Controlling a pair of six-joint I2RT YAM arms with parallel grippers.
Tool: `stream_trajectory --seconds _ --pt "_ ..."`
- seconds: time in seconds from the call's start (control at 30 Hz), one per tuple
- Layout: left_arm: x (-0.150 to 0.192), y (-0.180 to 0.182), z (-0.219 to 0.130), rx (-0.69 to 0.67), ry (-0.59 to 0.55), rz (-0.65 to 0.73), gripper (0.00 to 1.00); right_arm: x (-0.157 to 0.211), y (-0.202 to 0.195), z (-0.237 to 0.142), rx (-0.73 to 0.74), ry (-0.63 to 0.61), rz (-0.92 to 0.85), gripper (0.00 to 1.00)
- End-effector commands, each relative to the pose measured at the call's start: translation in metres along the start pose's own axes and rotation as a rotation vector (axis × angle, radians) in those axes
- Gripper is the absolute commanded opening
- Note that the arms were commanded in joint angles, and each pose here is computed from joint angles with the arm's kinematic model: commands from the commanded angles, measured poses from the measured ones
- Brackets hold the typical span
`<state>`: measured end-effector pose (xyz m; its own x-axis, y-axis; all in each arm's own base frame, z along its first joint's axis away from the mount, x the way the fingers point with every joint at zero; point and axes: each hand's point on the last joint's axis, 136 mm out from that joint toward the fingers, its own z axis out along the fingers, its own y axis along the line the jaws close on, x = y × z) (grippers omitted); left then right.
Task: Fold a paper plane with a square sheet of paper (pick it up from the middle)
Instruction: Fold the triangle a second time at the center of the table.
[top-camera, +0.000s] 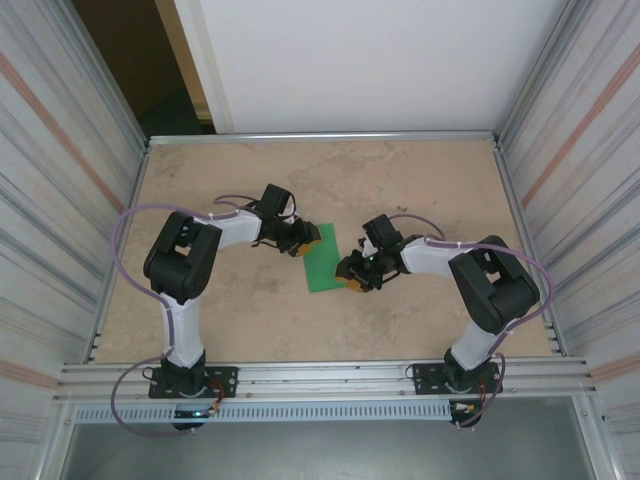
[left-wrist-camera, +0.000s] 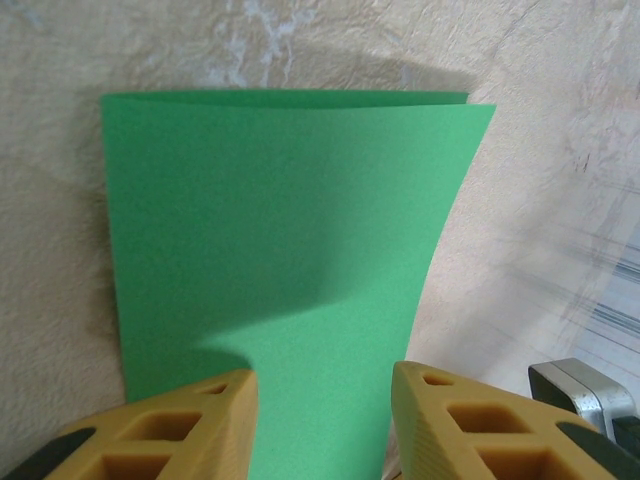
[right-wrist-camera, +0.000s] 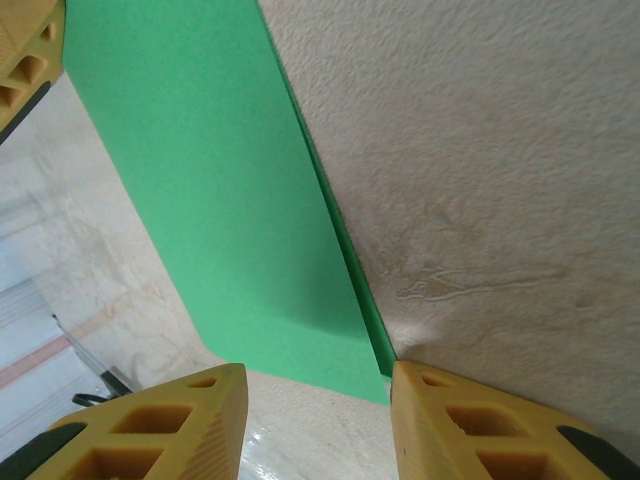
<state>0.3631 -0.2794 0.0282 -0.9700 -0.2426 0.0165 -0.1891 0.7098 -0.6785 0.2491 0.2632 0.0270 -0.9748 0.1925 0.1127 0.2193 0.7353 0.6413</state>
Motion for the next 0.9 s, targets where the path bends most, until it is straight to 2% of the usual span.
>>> stream_trajectory --seconds 0.0,0.3,0.5,0.87 --pt "0.013 0.060 0.016 -0.163 0.039 -0.098 0.42 0.002 0.010 0.001 -0.037 0.015 -0.046 0.40" --pt "0.013 0.060 0.017 -0.158 0.040 -0.098 0.42 -0.005 0.017 -0.005 -0.078 -0.021 -0.039 0.36" --pt "0.014 0.059 0.018 -0.150 0.044 -0.096 0.41 -0.012 0.017 -0.006 -0.086 -0.042 -0.013 0.30" --pt "0.003 0.027 0.008 -0.069 0.029 -0.060 0.42 -0.008 0.011 -0.004 -0.034 -0.012 -0.001 0.12"
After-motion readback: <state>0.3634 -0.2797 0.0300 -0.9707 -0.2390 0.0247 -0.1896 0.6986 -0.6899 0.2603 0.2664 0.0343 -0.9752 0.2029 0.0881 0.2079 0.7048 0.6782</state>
